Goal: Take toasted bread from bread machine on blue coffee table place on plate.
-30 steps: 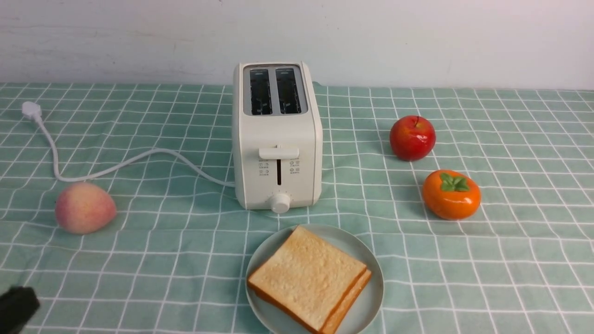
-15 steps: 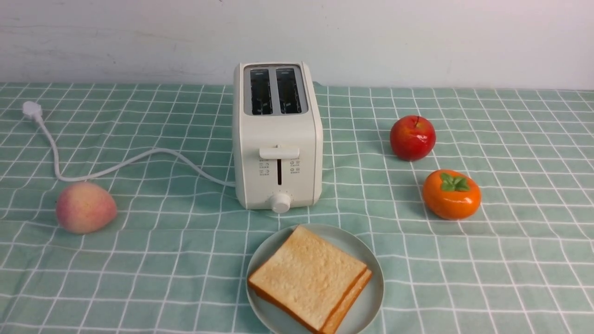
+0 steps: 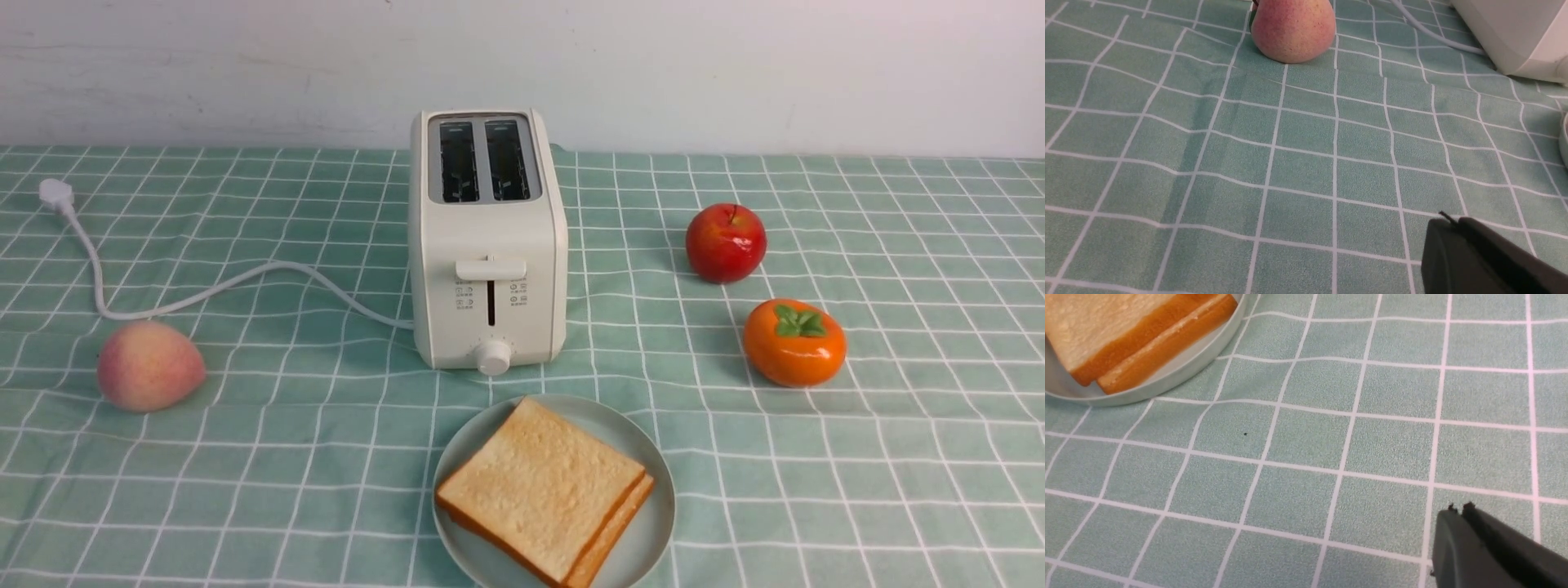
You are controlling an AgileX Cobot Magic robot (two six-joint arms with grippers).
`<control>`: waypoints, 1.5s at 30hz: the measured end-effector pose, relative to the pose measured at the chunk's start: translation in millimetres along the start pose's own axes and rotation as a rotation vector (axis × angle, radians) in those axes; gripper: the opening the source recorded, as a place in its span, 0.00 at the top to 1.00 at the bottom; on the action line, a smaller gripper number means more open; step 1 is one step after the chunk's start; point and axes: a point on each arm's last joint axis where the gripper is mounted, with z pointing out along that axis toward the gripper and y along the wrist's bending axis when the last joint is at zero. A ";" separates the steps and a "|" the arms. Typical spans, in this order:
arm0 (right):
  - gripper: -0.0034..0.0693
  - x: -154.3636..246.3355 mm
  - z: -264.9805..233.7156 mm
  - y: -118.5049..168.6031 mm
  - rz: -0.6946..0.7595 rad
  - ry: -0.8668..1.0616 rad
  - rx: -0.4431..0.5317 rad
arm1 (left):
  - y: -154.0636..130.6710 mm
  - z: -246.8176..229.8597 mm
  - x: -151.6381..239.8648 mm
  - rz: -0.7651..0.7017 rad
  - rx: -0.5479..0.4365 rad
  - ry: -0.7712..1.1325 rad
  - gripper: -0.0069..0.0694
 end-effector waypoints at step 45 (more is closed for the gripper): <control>0.88 -2.8 -35.2 -22.9 0.020 -0.315 0.358 | -0.1 0.0 -0.1 -0.001 0.001 -0.001 0.86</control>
